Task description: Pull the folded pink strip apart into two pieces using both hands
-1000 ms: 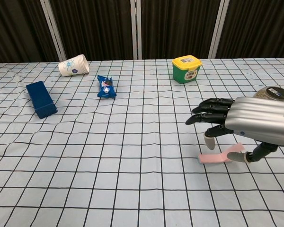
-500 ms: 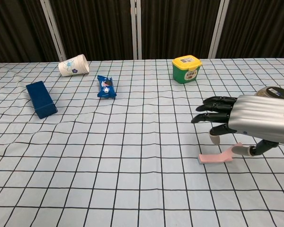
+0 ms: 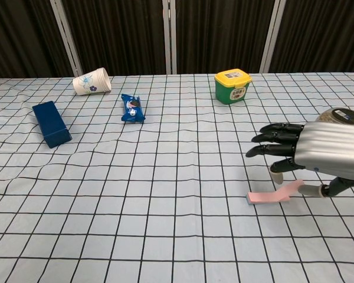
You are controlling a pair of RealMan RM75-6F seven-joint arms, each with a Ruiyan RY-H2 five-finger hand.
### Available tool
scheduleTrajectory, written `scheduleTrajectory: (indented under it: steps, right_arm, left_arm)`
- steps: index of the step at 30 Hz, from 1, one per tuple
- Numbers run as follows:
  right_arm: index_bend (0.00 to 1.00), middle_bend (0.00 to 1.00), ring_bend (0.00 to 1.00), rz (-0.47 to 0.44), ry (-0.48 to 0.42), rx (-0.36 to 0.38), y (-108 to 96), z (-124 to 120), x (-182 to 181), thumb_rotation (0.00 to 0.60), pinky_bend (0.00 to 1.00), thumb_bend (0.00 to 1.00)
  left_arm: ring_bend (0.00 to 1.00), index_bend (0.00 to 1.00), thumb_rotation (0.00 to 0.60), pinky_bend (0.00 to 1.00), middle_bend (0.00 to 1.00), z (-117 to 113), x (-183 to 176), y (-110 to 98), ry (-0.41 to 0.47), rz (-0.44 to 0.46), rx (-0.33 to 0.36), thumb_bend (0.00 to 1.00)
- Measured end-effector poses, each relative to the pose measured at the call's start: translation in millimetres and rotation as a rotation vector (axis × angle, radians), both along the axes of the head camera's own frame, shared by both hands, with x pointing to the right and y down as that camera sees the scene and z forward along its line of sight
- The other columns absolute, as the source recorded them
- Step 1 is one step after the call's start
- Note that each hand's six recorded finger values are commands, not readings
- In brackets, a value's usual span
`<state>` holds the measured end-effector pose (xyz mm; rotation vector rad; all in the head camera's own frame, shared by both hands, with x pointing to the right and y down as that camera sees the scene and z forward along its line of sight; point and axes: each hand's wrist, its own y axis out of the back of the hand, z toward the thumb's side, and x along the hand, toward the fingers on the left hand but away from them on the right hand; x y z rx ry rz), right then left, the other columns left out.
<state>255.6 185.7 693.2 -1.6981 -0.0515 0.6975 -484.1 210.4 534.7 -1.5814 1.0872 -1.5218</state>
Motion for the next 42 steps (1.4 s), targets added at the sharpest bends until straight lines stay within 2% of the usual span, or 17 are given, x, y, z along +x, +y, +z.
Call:
scheduleTrajectory:
  steps: [10,20,30,42]
  right_arm:
    - [0.46,0.1,0.0,0.005,0.018,0.038,-7,-8,19,0.6,0.0,0.28]
    - [0.45,0.1,0.0,0.016,0.037,0.036,-5,-6,35,0.6,0.0,0.27]
    - [0.45,0.11,0.0,0.012,-0.012,0.024,-1,-5,27,0.6,0.0,0.27]
    - [0.45,0.11,0.0,0.0,-0.014,0.013,2,4,19,0.6,0.0,0.27]
  left_arm:
    - [0.0,0.0,0.6,0.0,0.0,0,1,0,0.0,0.004,0.001,0.0]
    - [0.0,0.0,0.6,0.0,0.0,0,2,1,0.0,0.007,-0.002,0.0]
    - [0.0,0.0,0.6,0.0,0.0,0,4,2,0.004,0.01,-0.003,0.0]
    - [0.0,0.0,0.6,0.0,0.0,0,3,2,0.007,0.007,-0.001,0.0]
